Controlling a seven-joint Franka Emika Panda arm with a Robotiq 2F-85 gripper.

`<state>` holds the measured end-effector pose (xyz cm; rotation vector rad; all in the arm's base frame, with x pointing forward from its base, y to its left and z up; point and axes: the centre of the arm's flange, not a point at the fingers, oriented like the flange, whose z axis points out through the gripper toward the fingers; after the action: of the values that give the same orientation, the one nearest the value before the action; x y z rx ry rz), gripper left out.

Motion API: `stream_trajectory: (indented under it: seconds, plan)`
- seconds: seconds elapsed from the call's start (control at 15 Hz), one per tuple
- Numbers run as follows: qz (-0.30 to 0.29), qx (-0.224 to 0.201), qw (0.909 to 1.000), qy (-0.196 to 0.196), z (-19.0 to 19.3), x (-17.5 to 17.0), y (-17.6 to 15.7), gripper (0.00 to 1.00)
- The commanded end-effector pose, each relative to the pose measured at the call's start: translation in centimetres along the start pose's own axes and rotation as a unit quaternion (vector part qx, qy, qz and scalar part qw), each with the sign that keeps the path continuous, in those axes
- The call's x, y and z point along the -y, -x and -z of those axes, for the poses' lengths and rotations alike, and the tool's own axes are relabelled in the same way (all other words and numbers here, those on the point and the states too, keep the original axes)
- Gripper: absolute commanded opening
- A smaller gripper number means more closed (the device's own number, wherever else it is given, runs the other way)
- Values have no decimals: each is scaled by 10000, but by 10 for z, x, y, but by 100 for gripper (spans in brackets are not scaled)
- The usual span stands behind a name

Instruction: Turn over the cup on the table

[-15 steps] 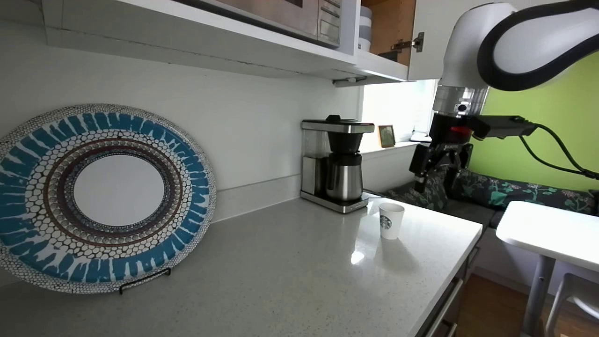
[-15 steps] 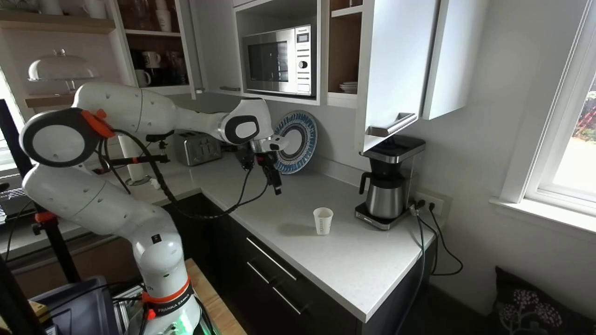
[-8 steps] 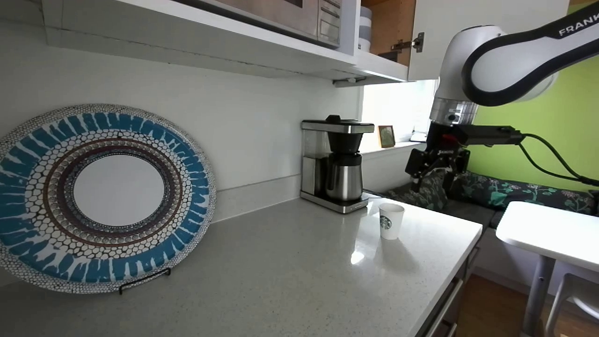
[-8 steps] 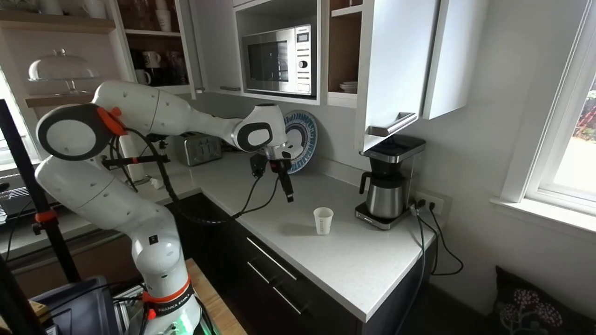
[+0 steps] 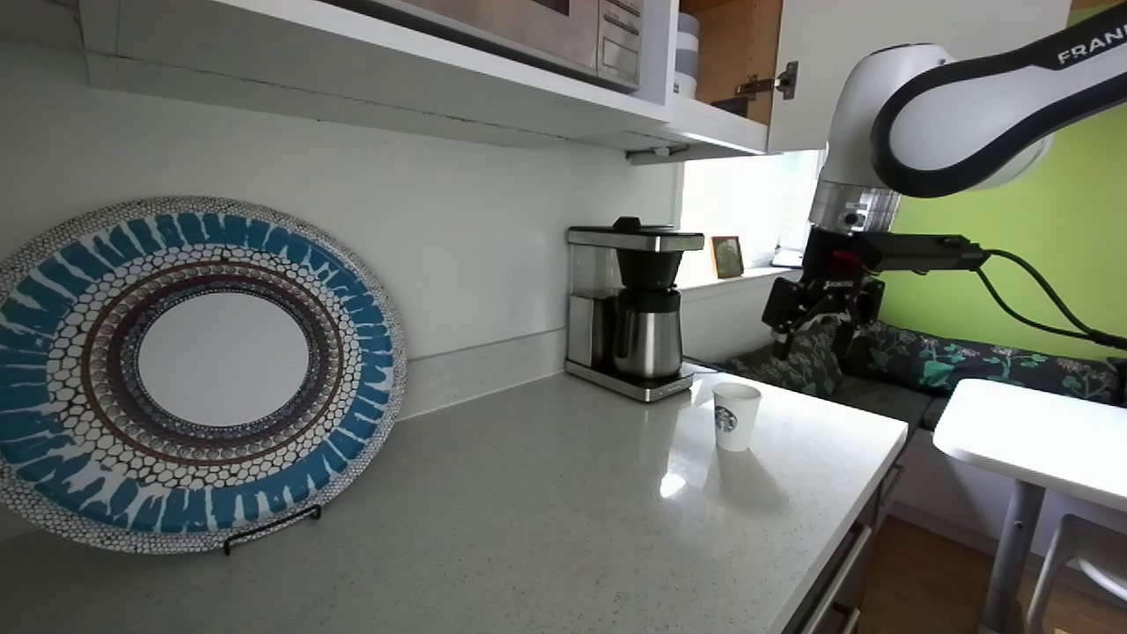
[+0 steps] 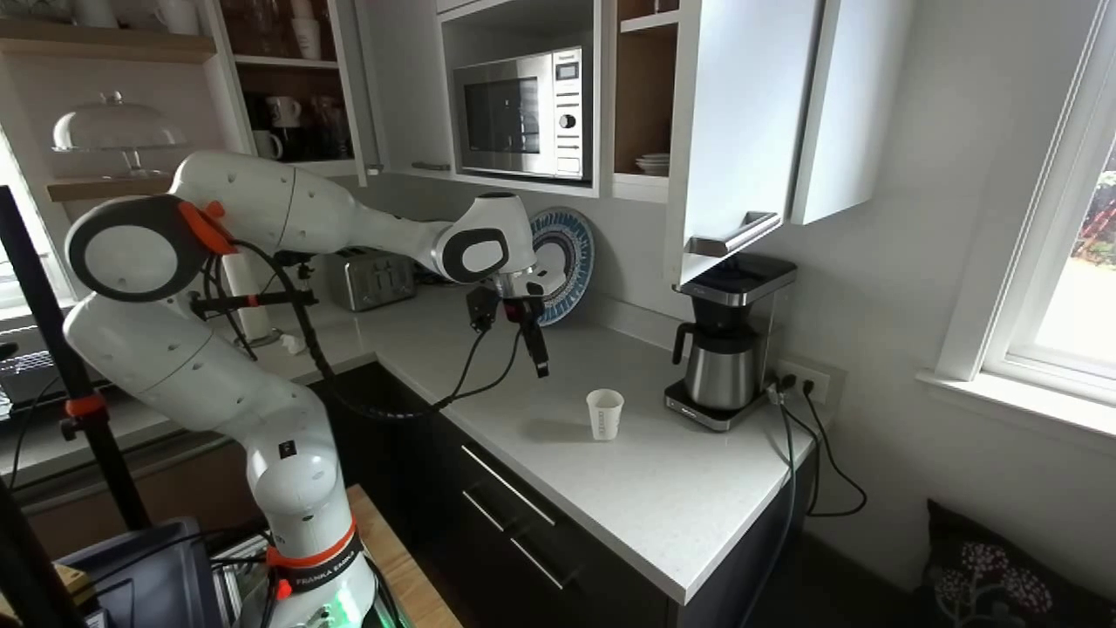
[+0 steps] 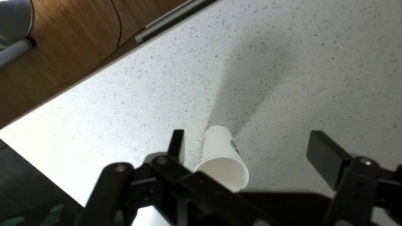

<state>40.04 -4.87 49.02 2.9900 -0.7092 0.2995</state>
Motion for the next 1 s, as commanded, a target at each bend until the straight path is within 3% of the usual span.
stream_trajectory:
  seconds: [0.0, 0.4, 0.53, 0.67, 0.93]
  plan:
    - [0, 0, 10000, 0, 0, 0, 0, 100]
    - [0, 0, 10000, 0, 0, 0, 0, 100]
    - [-65, -11, 9999, 128, -7, -8, -5, 100]
    - [-338, -75, 9979, 548, -24, -18, -16, 100]
    - [-424, -163, 9960, 771, -46, -32, -32, 100]
